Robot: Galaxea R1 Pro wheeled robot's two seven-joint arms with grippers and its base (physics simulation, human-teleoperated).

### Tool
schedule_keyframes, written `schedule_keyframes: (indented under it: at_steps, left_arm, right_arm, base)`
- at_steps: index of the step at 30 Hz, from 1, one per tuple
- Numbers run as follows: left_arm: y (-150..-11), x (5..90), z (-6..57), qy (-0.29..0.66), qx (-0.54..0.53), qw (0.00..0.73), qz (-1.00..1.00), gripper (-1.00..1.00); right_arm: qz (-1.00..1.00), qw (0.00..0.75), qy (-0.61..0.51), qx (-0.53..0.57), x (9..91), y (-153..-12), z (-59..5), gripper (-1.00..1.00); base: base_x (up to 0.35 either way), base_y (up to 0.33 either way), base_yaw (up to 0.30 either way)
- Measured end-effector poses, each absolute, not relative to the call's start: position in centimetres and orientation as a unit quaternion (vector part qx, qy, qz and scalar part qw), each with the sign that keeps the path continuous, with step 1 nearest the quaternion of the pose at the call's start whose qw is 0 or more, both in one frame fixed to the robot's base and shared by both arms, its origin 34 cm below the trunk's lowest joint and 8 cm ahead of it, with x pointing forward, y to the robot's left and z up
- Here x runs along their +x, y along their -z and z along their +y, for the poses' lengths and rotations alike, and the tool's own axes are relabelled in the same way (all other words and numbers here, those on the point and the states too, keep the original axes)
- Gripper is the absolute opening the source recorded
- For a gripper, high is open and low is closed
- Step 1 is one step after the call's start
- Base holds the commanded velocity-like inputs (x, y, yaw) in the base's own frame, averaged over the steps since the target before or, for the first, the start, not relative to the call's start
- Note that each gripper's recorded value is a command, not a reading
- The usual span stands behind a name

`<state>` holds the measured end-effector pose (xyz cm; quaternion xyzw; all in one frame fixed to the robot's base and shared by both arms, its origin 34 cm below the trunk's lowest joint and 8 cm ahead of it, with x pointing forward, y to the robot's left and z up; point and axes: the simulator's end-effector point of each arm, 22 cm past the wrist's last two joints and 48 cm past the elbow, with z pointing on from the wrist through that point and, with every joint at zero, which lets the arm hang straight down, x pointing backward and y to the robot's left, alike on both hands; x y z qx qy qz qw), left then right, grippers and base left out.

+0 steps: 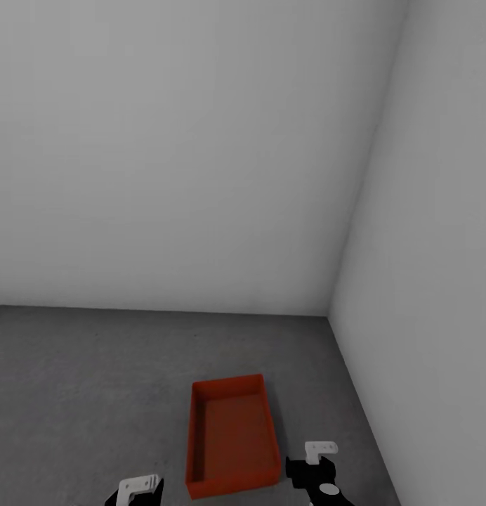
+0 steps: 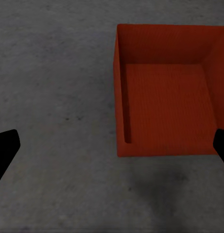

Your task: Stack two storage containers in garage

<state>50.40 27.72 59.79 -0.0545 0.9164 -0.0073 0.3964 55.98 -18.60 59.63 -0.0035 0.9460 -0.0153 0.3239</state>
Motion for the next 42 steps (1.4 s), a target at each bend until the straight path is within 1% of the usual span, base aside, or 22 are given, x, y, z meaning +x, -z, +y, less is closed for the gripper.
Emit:
schedule_keyframes:
  at_steps: [10, 13, 42]
  left_arm:
    - [-59.8, 50.4, 27.71, 0.007, -0.055, 0.396, 0.916, 1.0]
    - [-59.77, 50.4, 27.7, 0.007, -0.055, 0.396, 0.917, 1.0]
    - [-59.75, 50.39, 27.73, 0.007, -0.055, 0.396, 0.917, 1.0]
  right_arm:
    - [0.946, 0.324, 0.015, -0.004, 55.98, -59.63, -18.6, 1.0]
    - [0.946, 0.324, 0.015, -0.004, 55.98, -59.61, -18.6, 1.0]
    - [0.946, 0.324, 0.015, -0.004, 55.98, -59.6, -18.6, 1.0]
  base:
    - [-0.019, 0.005, 0.0]
    - [-0.173, 0.134, 0.0]
    - [-0.254, 0.201, 0.0]
